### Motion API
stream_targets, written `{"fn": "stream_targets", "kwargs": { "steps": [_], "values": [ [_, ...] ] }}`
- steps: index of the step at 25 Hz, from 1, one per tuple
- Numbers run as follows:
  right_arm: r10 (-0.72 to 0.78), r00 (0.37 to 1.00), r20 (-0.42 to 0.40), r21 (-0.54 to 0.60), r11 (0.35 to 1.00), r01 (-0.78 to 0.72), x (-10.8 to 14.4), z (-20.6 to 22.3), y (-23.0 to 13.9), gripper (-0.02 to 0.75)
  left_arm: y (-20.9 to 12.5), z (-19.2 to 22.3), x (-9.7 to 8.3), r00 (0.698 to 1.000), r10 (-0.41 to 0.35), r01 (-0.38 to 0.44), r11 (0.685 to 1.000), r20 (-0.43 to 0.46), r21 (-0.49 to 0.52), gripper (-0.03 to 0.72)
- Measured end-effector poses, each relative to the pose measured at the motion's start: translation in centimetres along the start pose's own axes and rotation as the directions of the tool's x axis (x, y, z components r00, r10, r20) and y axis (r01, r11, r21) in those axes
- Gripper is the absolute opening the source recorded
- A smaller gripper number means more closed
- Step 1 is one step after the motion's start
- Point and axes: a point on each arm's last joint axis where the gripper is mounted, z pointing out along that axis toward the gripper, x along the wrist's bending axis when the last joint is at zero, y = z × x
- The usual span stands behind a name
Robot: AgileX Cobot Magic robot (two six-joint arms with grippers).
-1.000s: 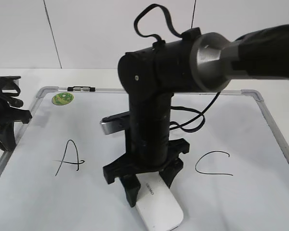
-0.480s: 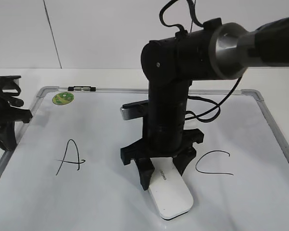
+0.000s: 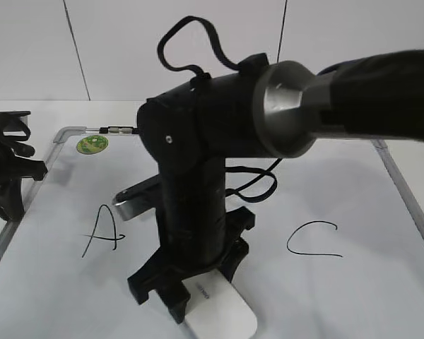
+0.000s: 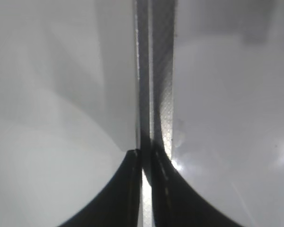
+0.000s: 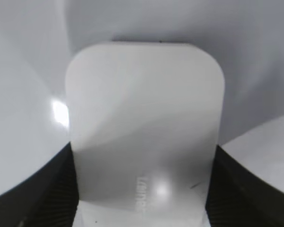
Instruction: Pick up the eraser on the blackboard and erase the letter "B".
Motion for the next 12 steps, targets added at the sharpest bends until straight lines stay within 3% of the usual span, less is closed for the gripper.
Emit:
{"fn": "stream_targets", "kwargs": {
  "steps": [5, 12],
  "values": [
    [-0.048, 0.999, -0.025, 0.006, 0.999, 0.048, 1.7, 0.1, -0.4, 0.521, 0.0, 0.1, 0.0, 1.0, 0.0, 0.0, 1.0, 0.0, 0.002, 0.037],
    [0.006, 0.998, -0.061, 0.009, 1.0, -0.006, 0.1, -0.1, 0.0, 0.521, 0.0, 0.1, 0.0, 1.0, 0.0, 0.0, 1.0, 0.002, 0.004, 0.039]
  ]
}}
